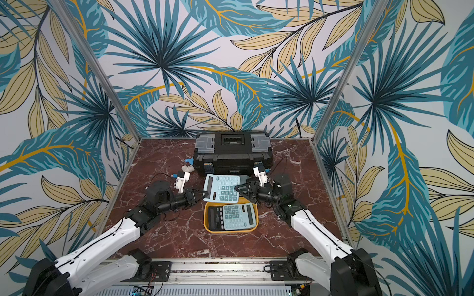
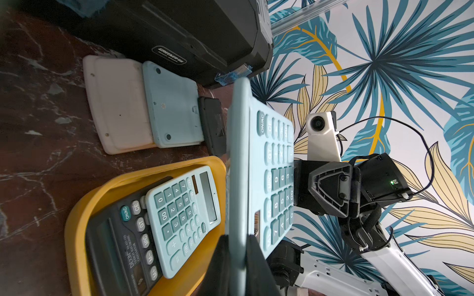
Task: Put the calculator in the storage box
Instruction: Pick up the calculator at the center of the board.
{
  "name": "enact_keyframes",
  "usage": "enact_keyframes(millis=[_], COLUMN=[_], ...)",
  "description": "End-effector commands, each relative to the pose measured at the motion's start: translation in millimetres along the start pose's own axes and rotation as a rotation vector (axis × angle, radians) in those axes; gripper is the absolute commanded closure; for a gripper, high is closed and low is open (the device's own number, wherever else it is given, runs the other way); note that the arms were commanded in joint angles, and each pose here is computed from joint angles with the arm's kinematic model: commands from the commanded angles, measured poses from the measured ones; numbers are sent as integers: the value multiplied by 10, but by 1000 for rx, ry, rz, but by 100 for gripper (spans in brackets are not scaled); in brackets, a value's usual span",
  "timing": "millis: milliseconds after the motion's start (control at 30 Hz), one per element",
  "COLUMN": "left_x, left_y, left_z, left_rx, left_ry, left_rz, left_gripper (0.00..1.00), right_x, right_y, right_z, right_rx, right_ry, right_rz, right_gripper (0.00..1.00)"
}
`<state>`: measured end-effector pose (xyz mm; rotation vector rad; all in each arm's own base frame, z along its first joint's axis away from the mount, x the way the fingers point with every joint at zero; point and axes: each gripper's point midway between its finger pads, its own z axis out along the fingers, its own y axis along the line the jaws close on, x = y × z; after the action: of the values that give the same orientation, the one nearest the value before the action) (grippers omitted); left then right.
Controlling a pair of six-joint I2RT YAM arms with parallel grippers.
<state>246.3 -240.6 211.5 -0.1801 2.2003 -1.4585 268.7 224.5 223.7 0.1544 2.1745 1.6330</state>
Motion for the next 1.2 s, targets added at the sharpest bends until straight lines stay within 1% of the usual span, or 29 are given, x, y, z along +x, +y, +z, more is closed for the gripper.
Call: enact_keyframes(millis=[0,67,333,367,433,533,600,633,767,933,1000,1067,1167], left_x=[-51,-46,-41,-39,-41,-42,-43,-43,-45,-56,-81,-122,-192], left_y=[-163,-168,-168,-157,-143,-144,-136,-136,-120,-89,-74,-19,98], left_z=[11,25,51,52,53,50,45,43,28,-3,-50,-123,-276], left_rx=[52,53,48,42,34,30,24,21,10,-22,-57,-122,-235], left_ry=[-15,-7,0,0,-2,-3,-5,-5,-9,-18,-31,-53,-98], left_rz=[46,50,56,57,57,60,64,67,73,90,114,149,190], left_gripper=[97,97,97,95,90,85,78,72,54,35,26,18,1], right_x=[-40,-43,-43,-42,-42,-42,-42,-42,-42,-8,24,67,144], right_y=[88,86,73,75,71,60,53,52,64,45,8,-43,-130], right_z=[0,1,11,11,11,12,12,12,4,-17,-38,-65,-114], right_rx=[-28,-28,-27,-27,-26,-22,-20,-20,-20,-3,21,49,83], right_ry=[-2,-2,-1,0,-1,-2,-3,-2,-4,5,14,27,46], right_rz=[-23,-22,-18,-19,-18,-15,-11,-10,-11,-8,-9,-11,-13], right_gripper=[58,60,75,77,78,85,90,92,95,96,97,97,98])
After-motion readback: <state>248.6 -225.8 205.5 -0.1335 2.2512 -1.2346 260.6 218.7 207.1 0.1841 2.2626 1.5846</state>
